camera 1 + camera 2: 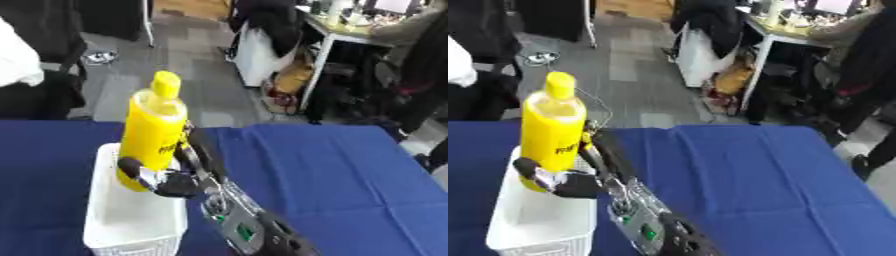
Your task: Pick up objects on the table and place them in the box.
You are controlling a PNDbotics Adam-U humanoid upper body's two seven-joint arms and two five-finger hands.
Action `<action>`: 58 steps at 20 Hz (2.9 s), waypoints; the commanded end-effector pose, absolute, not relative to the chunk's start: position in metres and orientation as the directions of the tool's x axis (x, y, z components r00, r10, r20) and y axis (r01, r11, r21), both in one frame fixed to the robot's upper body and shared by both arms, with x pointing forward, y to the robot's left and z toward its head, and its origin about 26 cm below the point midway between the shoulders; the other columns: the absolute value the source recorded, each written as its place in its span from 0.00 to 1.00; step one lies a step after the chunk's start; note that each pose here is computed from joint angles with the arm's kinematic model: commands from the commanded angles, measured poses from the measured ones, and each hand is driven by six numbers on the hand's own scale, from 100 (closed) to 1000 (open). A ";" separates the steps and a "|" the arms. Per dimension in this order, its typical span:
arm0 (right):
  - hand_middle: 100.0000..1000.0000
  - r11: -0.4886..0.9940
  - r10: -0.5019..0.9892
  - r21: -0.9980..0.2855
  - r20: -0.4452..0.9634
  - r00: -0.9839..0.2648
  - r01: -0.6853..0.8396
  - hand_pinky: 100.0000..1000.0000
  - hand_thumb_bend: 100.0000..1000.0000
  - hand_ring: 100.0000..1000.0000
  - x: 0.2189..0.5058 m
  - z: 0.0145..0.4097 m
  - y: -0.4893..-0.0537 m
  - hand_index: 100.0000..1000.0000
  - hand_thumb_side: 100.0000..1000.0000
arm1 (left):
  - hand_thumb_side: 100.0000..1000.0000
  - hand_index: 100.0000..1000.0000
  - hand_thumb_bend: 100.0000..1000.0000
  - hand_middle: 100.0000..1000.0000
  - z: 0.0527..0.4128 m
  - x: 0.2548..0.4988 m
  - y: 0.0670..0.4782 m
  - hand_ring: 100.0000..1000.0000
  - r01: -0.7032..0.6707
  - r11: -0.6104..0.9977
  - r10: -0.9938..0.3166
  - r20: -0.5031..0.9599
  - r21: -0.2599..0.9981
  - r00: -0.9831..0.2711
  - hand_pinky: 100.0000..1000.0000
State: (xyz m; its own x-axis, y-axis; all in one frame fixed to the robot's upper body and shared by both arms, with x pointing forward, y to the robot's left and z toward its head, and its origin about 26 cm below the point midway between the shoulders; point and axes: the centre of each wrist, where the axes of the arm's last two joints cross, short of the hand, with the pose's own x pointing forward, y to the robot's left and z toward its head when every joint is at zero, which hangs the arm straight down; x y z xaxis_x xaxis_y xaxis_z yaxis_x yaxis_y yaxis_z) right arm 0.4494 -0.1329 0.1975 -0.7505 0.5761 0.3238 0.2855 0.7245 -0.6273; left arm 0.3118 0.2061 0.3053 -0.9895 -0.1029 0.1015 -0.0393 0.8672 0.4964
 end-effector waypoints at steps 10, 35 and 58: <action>0.00 0.667 0.650 -0.638 0.244 -0.720 0.386 0.00 0.00 0.00 0.461 0.197 -0.145 0.21 0.86 | 0.90 0.87 0.17 0.86 0.314 0.308 0.204 0.59 -0.036 0.864 -0.082 0.070 0.503 -0.994 0.68; 1.00 0.553 0.621 -0.785 0.166 -0.766 0.278 1.00 0.47 1.00 0.464 0.194 -0.156 1.00 1.00 | 0.90 0.87 0.17 0.86 0.315 0.308 0.204 0.59 -0.035 0.858 -0.083 0.070 0.512 -0.994 0.69; 0.88 0.654 0.628 -0.683 0.251 -0.737 0.324 0.98 0.00 0.92 0.462 0.199 -0.158 1.00 1.00 | 0.90 0.87 0.17 0.86 0.315 0.308 0.203 0.59 -0.035 0.855 -0.084 0.071 0.517 -0.994 0.69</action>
State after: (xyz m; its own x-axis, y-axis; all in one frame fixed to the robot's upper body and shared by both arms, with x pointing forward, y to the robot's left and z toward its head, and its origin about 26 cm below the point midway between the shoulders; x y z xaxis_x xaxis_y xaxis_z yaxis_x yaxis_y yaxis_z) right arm 0.4625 -0.1533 0.1843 -0.7273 0.6273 0.2784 0.2883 0.6474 -0.7055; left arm 0.3116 0.2052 0.3078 -0.9905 -0.0924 0.1015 -0.0272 0.8570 0.5147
